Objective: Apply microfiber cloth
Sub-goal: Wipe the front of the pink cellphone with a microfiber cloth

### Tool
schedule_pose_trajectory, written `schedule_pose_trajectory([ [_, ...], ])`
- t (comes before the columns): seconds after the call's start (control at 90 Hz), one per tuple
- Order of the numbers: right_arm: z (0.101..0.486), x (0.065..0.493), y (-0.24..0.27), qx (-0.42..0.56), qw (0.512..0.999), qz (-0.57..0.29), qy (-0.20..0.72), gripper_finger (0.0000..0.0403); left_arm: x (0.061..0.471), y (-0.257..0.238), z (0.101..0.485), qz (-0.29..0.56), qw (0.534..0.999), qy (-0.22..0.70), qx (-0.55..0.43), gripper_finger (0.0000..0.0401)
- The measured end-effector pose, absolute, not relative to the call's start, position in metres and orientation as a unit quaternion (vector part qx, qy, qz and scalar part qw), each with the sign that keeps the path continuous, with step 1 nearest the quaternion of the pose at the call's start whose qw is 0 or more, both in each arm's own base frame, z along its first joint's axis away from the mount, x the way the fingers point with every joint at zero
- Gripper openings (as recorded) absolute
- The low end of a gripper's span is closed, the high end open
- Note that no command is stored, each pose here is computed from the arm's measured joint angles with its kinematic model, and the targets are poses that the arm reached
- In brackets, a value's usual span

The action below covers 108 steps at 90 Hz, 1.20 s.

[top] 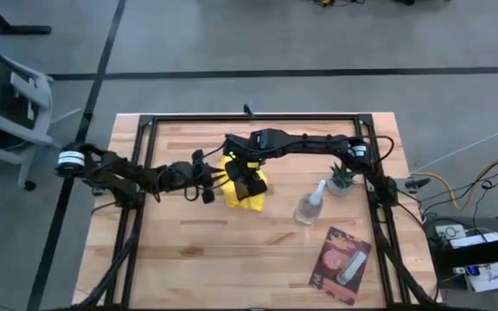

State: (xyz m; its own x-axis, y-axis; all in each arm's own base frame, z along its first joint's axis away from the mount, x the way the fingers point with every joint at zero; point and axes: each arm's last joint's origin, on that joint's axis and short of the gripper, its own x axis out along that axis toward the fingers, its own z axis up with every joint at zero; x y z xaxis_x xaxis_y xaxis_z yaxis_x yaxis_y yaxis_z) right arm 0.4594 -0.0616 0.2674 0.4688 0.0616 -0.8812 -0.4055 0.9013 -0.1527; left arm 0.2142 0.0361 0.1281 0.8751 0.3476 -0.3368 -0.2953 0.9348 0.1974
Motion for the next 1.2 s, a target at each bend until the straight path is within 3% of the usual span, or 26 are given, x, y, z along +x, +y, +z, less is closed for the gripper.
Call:
schedule_pose_trajectory([
  [0.344,0.278,0.459,-0.065,-0.224,0.836,0.073,0.495,0.018,0.211,0.036,0.124,0.166,0.963,0.203,0.066,0.0059],
  [0.622,0.286,0.441,-0.063,-0.181,0.821,0.067,0.537,0.0145,0.211,0.036,0.123,0.166,0.963,0.203,0.066,0.0059],
  [1.2,0.171,0.433,-0.063,-0.143,0.791,0.036,0.593,0.0021,0.21,0.033,0.116,0.125,0.966,0.226,0.019,0.0059],
])
